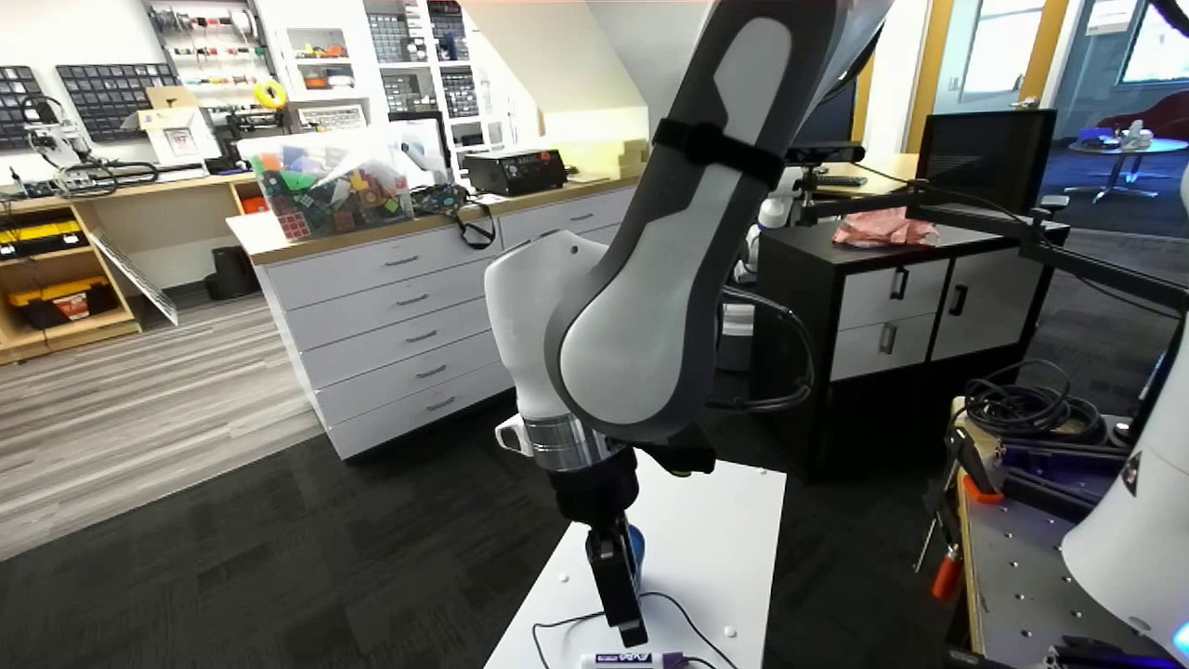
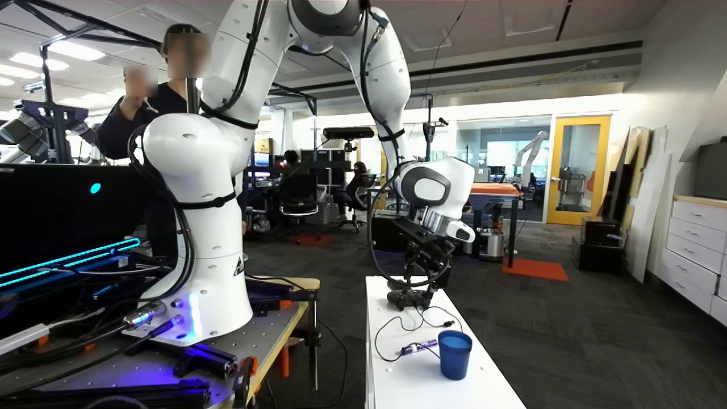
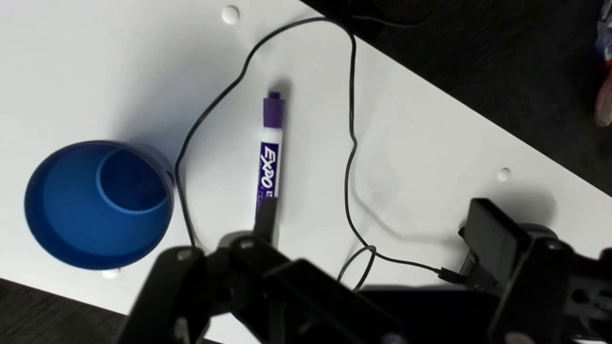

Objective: Pick up the marker and put it in the cup

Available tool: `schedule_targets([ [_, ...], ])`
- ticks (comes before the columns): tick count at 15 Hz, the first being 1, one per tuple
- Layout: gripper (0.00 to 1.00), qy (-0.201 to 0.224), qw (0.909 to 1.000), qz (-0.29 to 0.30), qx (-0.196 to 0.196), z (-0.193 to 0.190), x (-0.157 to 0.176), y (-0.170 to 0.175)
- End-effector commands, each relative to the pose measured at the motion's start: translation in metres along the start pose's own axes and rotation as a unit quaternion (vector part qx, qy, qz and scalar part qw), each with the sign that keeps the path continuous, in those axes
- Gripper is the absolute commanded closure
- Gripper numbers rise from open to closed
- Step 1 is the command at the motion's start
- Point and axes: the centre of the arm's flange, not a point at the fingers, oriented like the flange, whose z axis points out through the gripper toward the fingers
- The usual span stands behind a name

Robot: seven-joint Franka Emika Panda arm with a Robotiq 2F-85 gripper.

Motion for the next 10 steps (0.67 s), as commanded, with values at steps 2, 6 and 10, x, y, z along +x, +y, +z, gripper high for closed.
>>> schedule_targets([
  [2,0.0,0.012,0.9996,0.012,-0.023,0.014,-0.001,-0.009],
  [6,0.0,0.042,0.9979,0.012,-0.048,0.023,0.003,-0.019],
  [10,0.0,0.048,0.9967,0.008,-0.065,0.032,0.004,-0.029],
])
